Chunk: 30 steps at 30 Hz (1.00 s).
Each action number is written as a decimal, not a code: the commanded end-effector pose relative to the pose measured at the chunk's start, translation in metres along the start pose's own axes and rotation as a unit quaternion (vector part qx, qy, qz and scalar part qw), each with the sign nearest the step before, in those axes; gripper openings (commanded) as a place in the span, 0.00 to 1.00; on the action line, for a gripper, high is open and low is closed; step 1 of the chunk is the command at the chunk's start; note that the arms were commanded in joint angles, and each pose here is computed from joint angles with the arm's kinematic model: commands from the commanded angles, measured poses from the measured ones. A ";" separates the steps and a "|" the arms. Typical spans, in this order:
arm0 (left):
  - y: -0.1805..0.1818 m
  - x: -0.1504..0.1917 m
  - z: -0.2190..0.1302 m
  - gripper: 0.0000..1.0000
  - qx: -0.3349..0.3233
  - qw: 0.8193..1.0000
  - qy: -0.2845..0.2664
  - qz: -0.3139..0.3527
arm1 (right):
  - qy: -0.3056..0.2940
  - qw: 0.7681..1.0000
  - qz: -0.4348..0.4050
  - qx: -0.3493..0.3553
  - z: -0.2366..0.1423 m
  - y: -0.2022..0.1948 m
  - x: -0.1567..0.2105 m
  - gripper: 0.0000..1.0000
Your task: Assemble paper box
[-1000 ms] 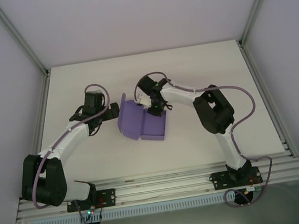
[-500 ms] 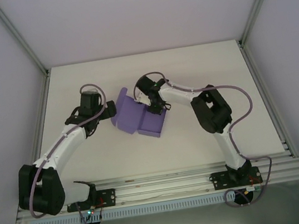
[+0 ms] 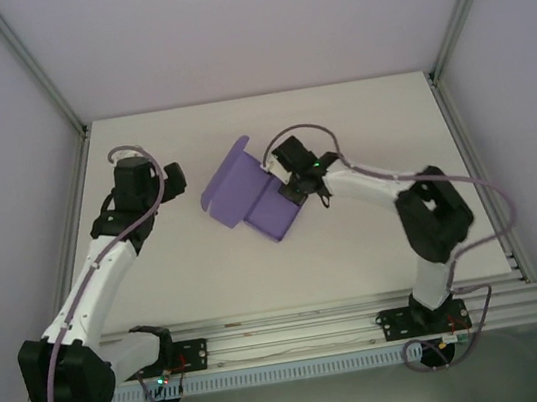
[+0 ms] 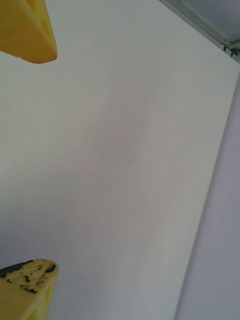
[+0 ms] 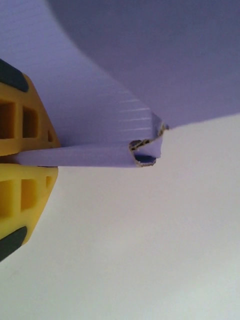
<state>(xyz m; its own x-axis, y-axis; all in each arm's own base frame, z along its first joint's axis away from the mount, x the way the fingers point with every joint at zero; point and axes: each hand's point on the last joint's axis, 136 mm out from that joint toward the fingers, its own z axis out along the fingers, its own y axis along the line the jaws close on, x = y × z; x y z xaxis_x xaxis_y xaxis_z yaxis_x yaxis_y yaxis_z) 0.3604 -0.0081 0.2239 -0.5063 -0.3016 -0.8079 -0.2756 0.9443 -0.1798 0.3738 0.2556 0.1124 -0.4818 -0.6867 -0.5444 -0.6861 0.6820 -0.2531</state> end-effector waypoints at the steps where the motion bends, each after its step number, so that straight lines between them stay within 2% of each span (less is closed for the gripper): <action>1: -0.011 0.005 0.009 1.00 0.049 0.999 0.006 -0.024 | -0.183 0.980 0.072 -0.016 -0.062 -0.007 -0.067 0.00; 3: -0.029 0.011 0.014 1.00 0.103 0.994 0.015 -0.022 | -0.242 0.965 0.092 -0.038 -0.091 -0.004 -0.079 0.00; 6: -0.067 0.017 0.015 1.00 0.210 0.977 0.036 -0.009 | -0.315 0.939 0.112 -0.081 -0.132 0.003 -0.095 0.00; 8: -0.099 0.019 0.007 1.00 0.304 0.952 0.044 0.010 | -0.351 0.921 0.124 -0.112 -0.154 0.009 -0.104 0.01; 10: -0.130 0.017 -0.010 1.00 0.399 0.916 0.044 0.019 | -0.371 0.908 0.127 -0.145 -0.166 0.017 -0.111 0.01; 11: -0.142 0.017 -0.019 1.00 0.438 0.897 0.044 0.028 | -0.375 0.903 0.133 -0.160 -0.168 0.020 -0.114 0.01; 13: -0.159 0.018 -0.030 1.00 0.486 0.872 0.044 0.045 | -0.376 0.898 0.141 -0.181 -0.170 0.024 -0.119 0.01; 17: -0.182 0.028 -0.042 1.00 0.523 0.846 0.052 0.088 | -0.375 0.895 0.147 -0.191 -0.163 0.026 -0.125 0.01; 20: -0.192 0.033 -0.048 1.00 0.542 0.832 0.059 0.102 | -0.362 0.904 0.145 -0.177 -0.152 0.026 -0.126 0.01; 30: -0.215 0.028 -0.051 1.00 0.557 0.820 0.062 0.115 | -0.284 0.943 0.149 -0.083 -0.087 0.026 -0.115 0.00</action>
<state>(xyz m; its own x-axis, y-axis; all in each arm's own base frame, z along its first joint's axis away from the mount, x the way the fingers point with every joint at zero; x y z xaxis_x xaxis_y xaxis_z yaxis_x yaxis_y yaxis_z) 0.3771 -0.1953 0.2252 -0.6361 -0.0957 -0.7656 0.5635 0.6202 -0.5457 0.3548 0.3218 0.2662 -0.3103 -0.1235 -0.9426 -0.7107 0.6887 0.1437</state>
